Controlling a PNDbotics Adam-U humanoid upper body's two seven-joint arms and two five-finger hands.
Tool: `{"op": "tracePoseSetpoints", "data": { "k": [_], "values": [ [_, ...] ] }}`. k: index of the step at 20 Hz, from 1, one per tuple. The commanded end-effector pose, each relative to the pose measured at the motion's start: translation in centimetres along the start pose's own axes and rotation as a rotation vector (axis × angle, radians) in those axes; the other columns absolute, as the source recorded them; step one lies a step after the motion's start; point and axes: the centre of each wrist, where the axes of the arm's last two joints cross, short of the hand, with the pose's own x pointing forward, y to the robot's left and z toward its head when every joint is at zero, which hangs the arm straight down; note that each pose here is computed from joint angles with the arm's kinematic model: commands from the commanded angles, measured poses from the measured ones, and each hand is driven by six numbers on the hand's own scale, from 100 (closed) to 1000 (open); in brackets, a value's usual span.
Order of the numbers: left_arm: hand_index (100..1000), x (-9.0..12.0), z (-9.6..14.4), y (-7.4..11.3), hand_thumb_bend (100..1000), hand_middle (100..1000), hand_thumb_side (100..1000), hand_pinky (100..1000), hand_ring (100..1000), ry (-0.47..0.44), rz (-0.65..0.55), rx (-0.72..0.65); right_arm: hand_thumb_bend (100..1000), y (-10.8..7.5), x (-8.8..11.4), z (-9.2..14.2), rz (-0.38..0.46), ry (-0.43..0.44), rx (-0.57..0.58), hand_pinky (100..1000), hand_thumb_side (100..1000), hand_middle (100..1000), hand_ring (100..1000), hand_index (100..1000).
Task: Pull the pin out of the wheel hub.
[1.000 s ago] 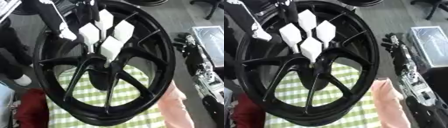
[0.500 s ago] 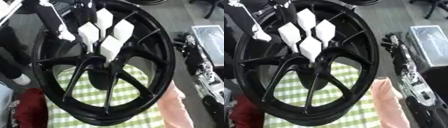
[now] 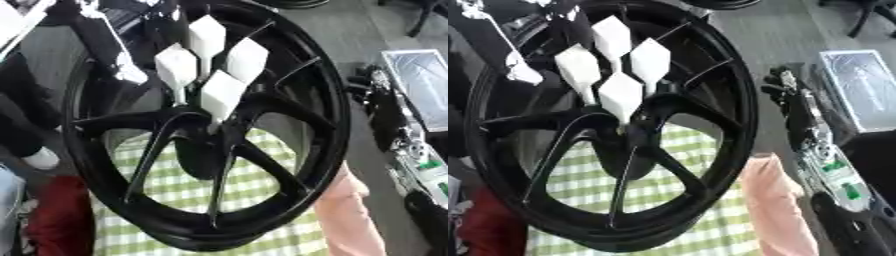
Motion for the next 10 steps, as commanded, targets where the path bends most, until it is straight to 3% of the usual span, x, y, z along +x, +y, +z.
{"op": "tracePoseSetpoints", "data": {
  "k": [1,5,10],
  "values": [
    [776,0.27,0.79,1.03,393,827,100,738,811,0.004,-0.024,0.027,100,-0.17,0.7,-0.29,0.009,-0.027,0.004,956,794,748,800,819],
    [779,0.63,0.98,1.38,428,829,100,753,823,0.004,-0.055,0.037,100,-0.11,0.65,-0.28,0.009,-0.025,0.005,956,796,748,800,819],
    [781,0.43,0.78,1.26,410,815,100,739,811,0.008,-0.062,0.037,100,0.0,0.71,-0.34,0.008,-0.028,0.009,955,797,748,800,819]
  ]
}}
